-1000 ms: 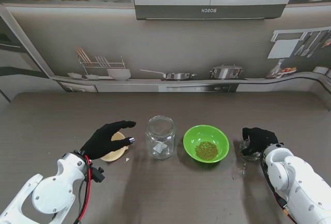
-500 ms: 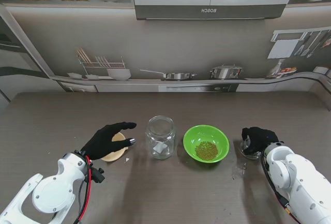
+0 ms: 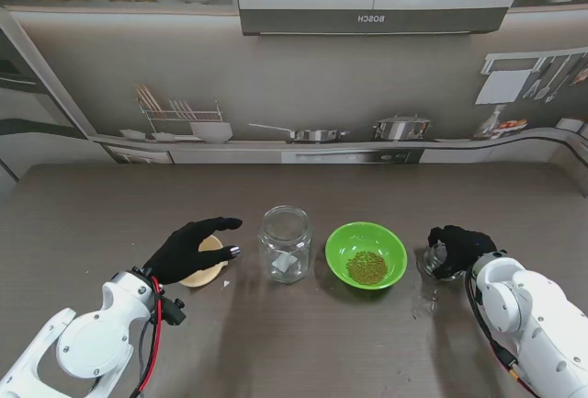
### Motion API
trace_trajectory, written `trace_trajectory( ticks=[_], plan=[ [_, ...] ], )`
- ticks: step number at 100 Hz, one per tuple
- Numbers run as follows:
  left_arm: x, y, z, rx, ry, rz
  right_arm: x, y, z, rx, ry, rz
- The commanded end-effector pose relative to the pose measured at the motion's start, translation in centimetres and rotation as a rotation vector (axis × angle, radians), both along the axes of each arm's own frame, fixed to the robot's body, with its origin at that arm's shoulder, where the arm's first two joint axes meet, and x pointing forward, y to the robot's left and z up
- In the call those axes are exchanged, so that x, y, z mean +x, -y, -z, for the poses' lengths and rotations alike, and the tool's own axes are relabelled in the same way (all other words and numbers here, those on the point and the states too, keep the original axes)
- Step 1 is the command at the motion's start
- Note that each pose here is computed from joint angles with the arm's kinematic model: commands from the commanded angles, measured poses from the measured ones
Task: Pour mung beans into a glass jar with a funnel
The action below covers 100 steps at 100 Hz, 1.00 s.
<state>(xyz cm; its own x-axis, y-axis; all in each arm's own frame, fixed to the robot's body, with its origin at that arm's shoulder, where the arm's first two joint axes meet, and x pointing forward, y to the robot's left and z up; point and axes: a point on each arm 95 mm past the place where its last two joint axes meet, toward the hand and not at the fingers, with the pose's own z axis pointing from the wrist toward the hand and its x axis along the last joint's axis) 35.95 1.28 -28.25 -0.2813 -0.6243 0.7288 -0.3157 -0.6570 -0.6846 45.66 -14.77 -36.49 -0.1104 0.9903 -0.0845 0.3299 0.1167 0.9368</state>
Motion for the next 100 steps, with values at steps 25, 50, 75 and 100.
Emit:
trace_trajectory(
  ticks=[25, 50, 75, 100],
  plan=[
    [-0.2, 0.1, 0.1, 0.004, -0.022, 0.012, -0.9, -0.1, 0.8, -0.022, -0.047, 0.0],
    [-0.2, 0.0, 0.0, 0.004, -0.024, 0.011, -0.4, -0.5, -1.4, -0.008, -0.007, 0.003],
    [-0.2, -0.1, 0.0, 0.005, -0.023, 0.012, 0.1, -2.4, -4.7, 0.046, 0.068, 0.006],
    [-0.2, -0.1, 0.0, 0.005, -0.017, 0.012, -0.1, -6.9, -8.4, 0.233, 0.18, -0.045]
  ],
)
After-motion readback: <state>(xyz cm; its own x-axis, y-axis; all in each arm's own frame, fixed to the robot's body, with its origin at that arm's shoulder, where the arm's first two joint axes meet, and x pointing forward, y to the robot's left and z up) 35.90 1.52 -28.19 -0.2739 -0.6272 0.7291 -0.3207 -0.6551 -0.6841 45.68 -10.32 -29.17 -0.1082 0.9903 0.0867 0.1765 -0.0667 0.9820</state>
